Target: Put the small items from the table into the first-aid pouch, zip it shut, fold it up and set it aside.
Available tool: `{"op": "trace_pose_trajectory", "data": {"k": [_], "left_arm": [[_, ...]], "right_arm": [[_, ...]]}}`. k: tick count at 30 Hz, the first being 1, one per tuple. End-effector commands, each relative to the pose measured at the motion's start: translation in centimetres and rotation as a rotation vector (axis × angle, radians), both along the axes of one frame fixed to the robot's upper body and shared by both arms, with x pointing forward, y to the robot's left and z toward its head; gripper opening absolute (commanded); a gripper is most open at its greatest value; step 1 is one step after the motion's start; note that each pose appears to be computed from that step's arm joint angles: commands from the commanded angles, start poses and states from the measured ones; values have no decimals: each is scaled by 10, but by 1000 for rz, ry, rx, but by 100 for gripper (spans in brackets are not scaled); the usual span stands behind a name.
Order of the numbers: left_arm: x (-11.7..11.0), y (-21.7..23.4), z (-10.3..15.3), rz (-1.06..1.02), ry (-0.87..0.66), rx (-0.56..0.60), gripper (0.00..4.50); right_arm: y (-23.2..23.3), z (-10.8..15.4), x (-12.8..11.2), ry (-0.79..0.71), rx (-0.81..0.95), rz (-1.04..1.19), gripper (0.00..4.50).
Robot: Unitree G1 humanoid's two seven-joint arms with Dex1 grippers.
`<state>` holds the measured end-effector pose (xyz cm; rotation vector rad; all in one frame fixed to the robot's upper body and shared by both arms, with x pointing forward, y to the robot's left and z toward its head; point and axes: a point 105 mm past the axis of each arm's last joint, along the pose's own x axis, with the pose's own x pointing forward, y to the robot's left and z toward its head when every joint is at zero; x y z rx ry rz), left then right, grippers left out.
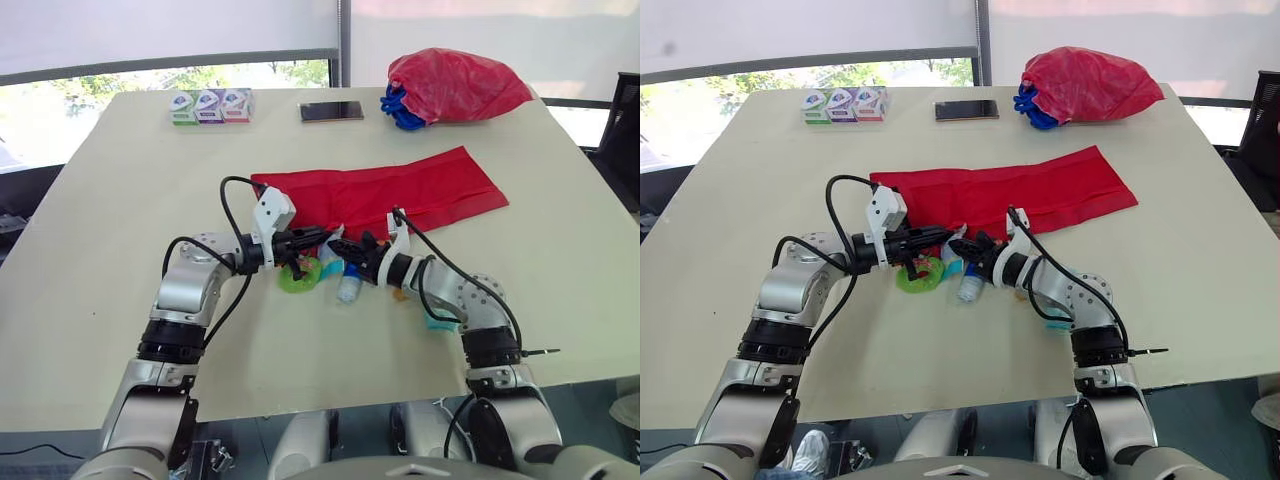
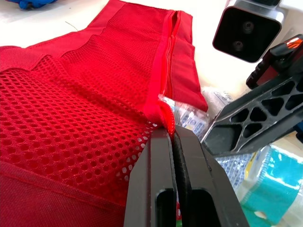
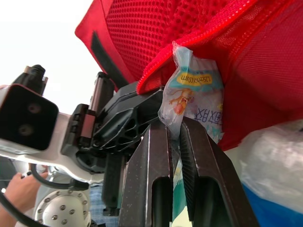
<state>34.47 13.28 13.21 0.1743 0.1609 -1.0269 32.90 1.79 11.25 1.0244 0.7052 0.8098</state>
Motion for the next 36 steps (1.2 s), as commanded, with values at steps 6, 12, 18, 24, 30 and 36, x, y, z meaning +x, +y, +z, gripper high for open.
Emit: {"op": "trace_pose_trajectory", "data": {"k": [6,12,18,24,30,36], "left_arm": [[-8,4,-8,15,0,-1,9],[-2,20,-16,77,30,-11,9],[3,28,-23,80,52,-4,9],[5,27,-27,63,62,3,9],[6,27,-29,45,64,19,9],[5,23,-30,25,65,14,9]], "right_arm": [[-17,-11,27,3,-110,-124,0],[-20,-17,20,-52,-203,-83,0],[-19,-15,14,-139,-331,-34,0],[-20,-18,15,-187,-431,-18,0],[-26,-22,20,-217,-531,-29,0],[-29,-26,25,-243,-616,-32,0]]}}
